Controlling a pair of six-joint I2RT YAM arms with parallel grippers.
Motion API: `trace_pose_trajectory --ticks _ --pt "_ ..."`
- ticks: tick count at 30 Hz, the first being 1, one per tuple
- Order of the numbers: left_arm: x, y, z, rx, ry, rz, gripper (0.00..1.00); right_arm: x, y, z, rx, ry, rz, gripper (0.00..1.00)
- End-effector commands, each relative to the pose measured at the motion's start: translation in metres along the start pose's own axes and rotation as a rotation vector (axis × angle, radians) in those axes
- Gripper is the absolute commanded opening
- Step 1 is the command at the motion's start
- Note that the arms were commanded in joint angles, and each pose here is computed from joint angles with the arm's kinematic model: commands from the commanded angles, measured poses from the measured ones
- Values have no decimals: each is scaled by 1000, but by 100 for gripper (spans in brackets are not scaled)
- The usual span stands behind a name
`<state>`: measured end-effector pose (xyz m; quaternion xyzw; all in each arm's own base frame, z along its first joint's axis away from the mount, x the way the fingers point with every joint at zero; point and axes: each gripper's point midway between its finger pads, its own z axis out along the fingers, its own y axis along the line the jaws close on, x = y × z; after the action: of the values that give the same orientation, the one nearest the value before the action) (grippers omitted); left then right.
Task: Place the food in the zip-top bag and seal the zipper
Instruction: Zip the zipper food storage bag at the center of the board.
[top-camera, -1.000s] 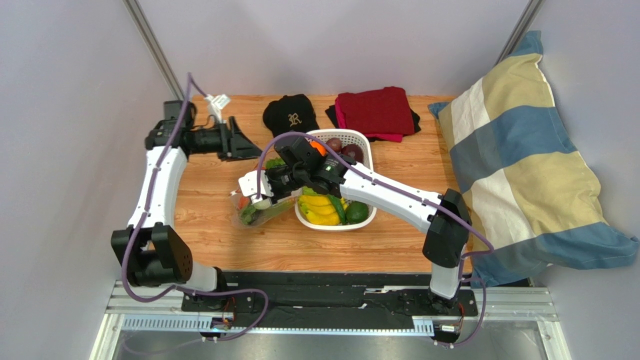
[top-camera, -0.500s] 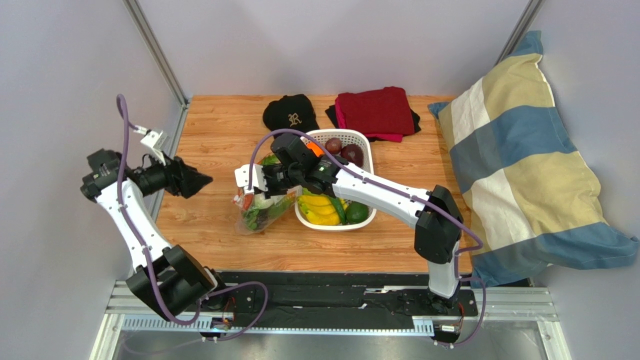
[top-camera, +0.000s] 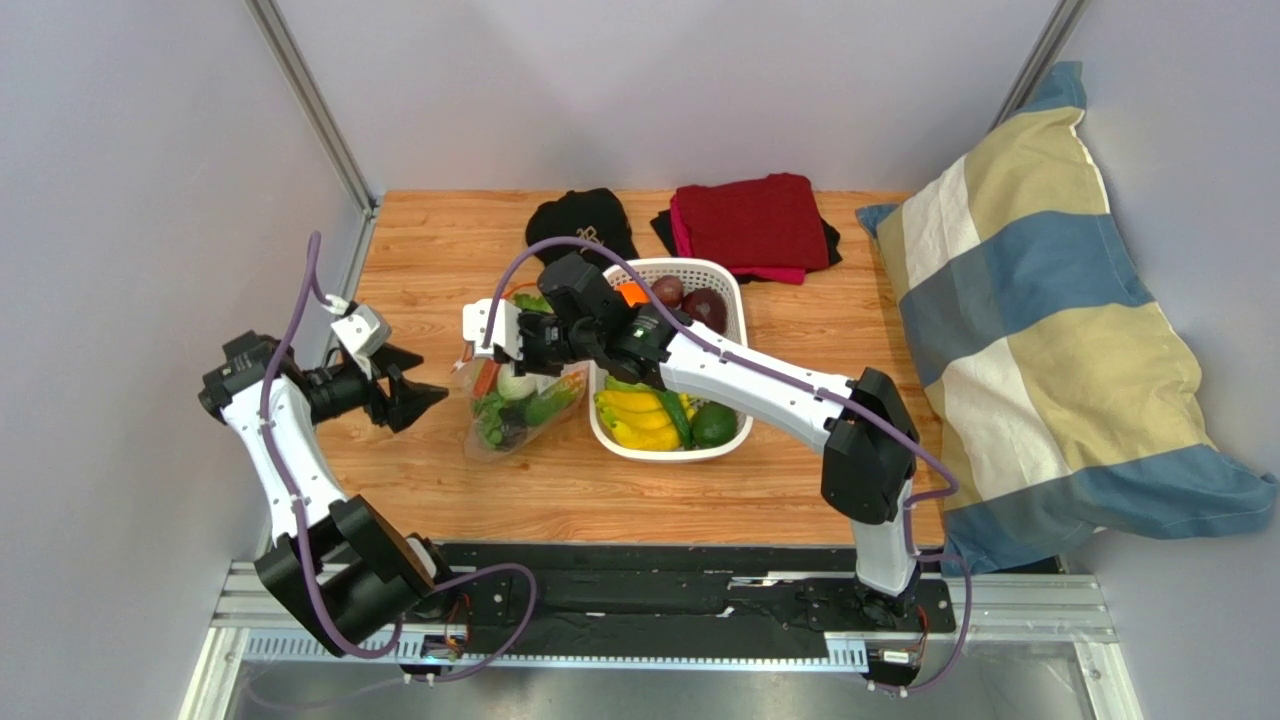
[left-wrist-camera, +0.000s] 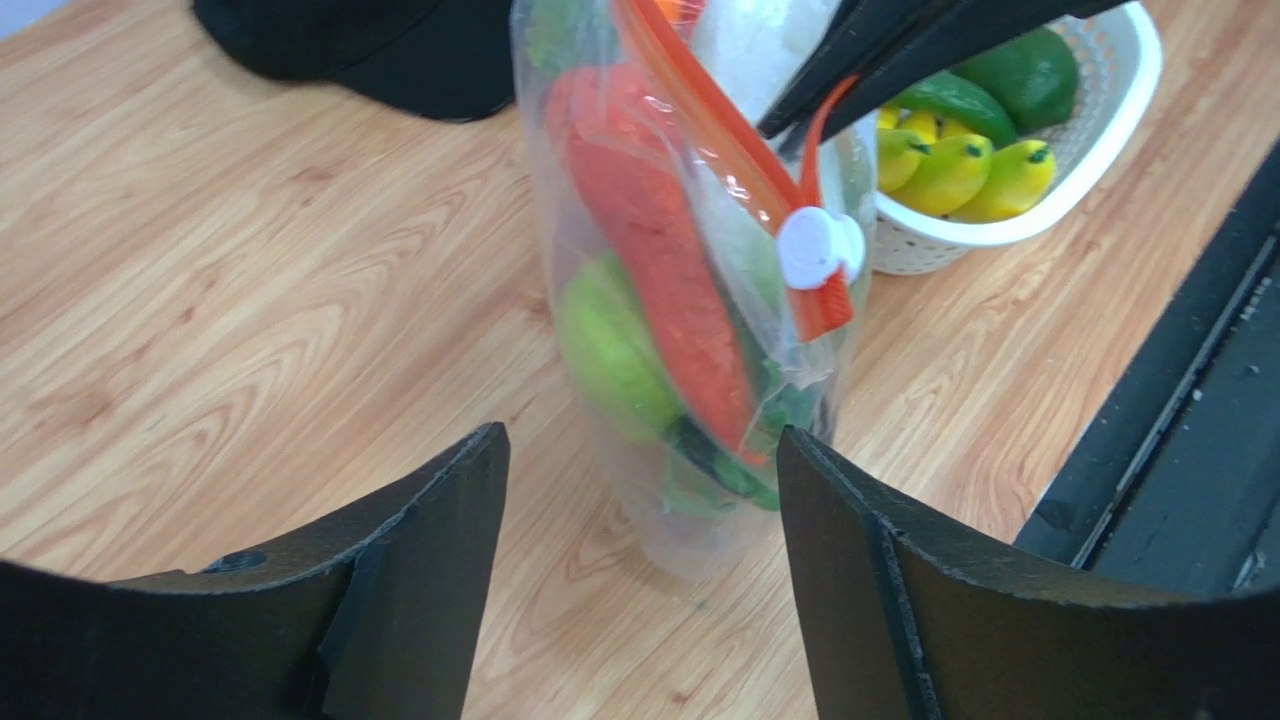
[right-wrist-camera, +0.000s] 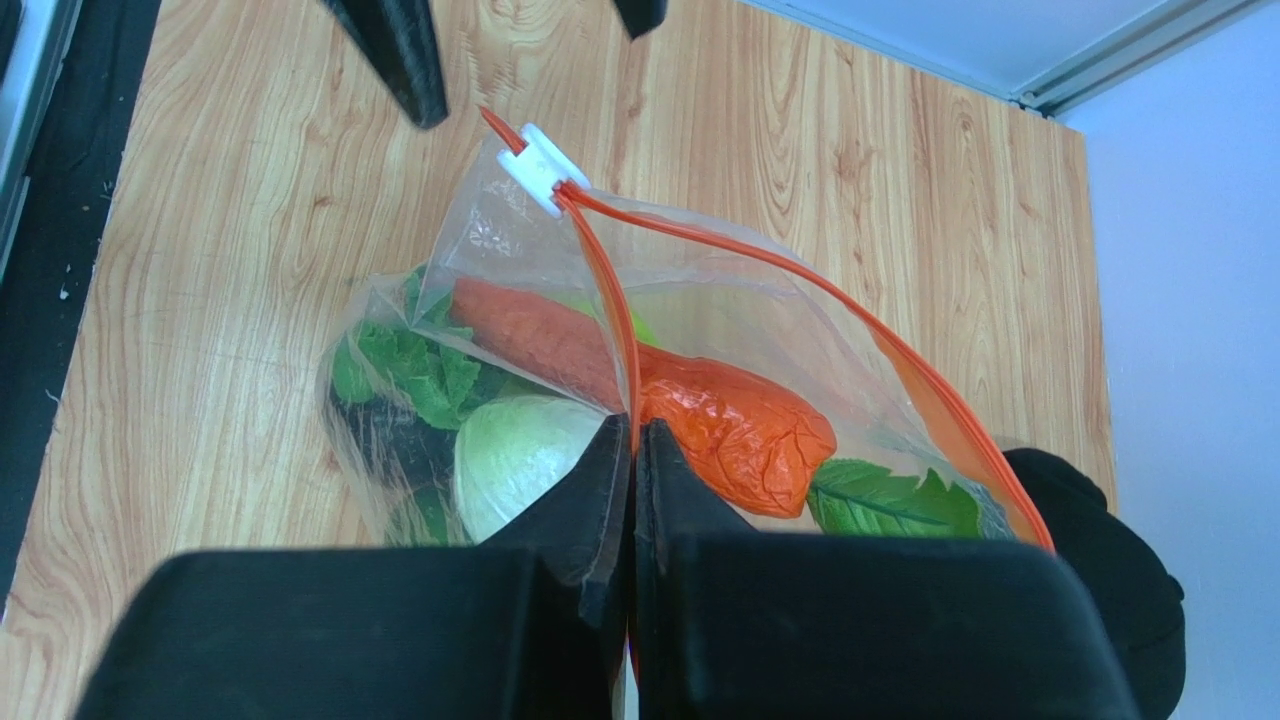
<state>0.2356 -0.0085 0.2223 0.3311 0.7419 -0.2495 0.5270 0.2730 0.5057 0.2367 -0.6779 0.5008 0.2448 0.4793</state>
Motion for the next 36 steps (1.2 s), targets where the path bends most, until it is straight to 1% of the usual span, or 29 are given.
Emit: trace_pose_trajectory --ticks 1,2,3,4,5,7,8,10,11,12,13,14,16,20,25,28,32,33,36 --pt "-13 -45 12 139 -110 -176 73 -23 -28 -4 93 -63 48 0" --pt "-14 -36 16 129 -124 -146 71 -24 -30 -4 98 -66 59 0" --pt "-16 -37 18 140 -128 -201 70 -25 -30 -4 99 -68 63 0" --pt "-16 -37 21 143 -138 -210 69 -25 -31 -4 102 -70 67 0" --pt "-18 -33 22 135 -142 -146 68 -25 -32 -4 106 -72 75 0" --pt "-15 -39 28 154 -116 -160 68 -25 -33 -4 107 -75 87 0" --pt "-18 -35 29 137 -119 -95 68 -25 -34 -5 109 -74 94 0" --pt "-12 -38 33 139 -90 -108 68 -26 -35 -6 110 -79 107 0" --pt "-14 -33 34 122 -93 -74 67 -26 -36 -6 112 -81 114 0" --pt "-13 -30 34 111 -93 -80 66 -28 -36 -7 109 -89 121 0" --pt "-13 -29 35 108 -94 -139 65 -27 -38 -9 111 -91 127 0" --pt "-17 -21 36 91 -106 -103 63 -27 -37 -9 106 -92 132 0" --pt "-18 -17 37 85 -117 -104 60 -27 -37 -12 96 -99 141 0" --pt "-23 -13 38 84 -139 -70 46 -27 -35 -17 76 -113 150 0" --pt "-32 -13 38 86 -158 -28 45 -28 -30 -19 39 -128 159 0" --pt "-35 -14 39 84 -153 14 48 -28 -28 -19 22 -133 162 0" --pt "-37 -12 41 79 -141 45 49 -31 -27 -19 16 -139 171 0" --pt "-37 -11 42 77 -136 51 48 -32 -27 -19 16 -142 173 0" --pt "-39 -12 46 88 -129 65 41 -32 -27 -19 14 -143 177 0"
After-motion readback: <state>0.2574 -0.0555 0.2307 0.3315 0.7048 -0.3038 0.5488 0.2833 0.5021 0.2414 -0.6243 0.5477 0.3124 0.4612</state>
